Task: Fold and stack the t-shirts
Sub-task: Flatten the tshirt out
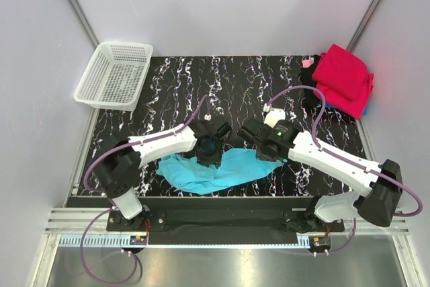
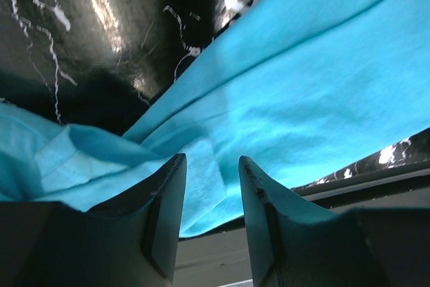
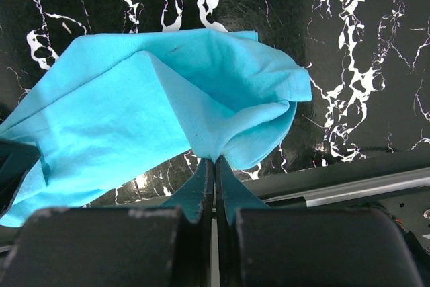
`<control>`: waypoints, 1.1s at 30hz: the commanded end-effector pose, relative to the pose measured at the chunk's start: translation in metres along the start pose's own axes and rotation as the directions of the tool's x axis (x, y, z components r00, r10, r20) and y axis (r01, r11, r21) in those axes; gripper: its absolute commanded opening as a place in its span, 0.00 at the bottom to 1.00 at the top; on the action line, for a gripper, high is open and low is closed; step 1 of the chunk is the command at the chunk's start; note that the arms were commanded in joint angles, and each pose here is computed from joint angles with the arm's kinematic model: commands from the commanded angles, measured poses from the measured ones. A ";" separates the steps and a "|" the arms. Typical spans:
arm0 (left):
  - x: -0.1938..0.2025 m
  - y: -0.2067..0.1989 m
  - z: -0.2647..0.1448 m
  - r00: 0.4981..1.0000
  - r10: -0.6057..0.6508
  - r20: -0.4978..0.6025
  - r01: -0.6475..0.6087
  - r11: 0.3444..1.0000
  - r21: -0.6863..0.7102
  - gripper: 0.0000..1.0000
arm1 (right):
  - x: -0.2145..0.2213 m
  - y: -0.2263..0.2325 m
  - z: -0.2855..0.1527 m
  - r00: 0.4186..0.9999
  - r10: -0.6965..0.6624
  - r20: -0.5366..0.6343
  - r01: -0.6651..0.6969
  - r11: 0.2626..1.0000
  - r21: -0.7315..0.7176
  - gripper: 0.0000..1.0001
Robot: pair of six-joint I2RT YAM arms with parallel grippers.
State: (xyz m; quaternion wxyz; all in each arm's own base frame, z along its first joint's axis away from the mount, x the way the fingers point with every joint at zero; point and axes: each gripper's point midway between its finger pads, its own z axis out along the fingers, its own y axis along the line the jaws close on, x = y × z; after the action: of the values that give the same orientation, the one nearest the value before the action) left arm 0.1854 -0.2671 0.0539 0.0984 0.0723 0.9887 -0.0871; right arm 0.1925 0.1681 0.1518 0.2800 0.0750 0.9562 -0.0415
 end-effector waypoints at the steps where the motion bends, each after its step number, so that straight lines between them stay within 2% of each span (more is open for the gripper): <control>1: -0.014 -0.013 0.002 1.000 0.006 0.029 -0.007 1.000 0.023 0.43 | -0.004 0.002 -0.005 0.999 0.044 0.021 -0.044 0.999 -0.028 0.00; 10: 0.003 0.009 0.033 0.999 -0.030 -0.037 0.027 0.995 -0.094 0.41 | -0.008 -0.002 -0.012 0.998 0.054 0.039 -0.052 0.998 -0.043 0.00; 16: 0.002 0.016 0.021 0.999 -0.033 -0.004 0.032 0.994 -0.105 0.40 | -0.008 -0.002 -0.011 0.998 0.047 0.037 -0.045 0.998 -0.036 0.00; 25: -0.007 0.008 -0.010 0.998 -0.028 0.060 0.030 0.999 -0.040 0.41 | -0.007 0.000 -0.008 0.999 0.040 0.030 -0.039 0.999 -0.029 0.00; 33: 0.004 0.022 0.005 1.000 -0.026 0.007 0.027 0.994 -0.108 0.41 | -0.008 0.000 -0.009 0.999 0.040 0.033 -0.039 0.999 -0.032 0.00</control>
State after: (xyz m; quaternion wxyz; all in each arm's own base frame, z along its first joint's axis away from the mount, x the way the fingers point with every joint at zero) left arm 0.1863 -0.2539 0.0525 0.1060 0.0562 0.9911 -0.0572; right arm 0.1911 0.1668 0.1579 0.2870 0.0796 0.9542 -0.0284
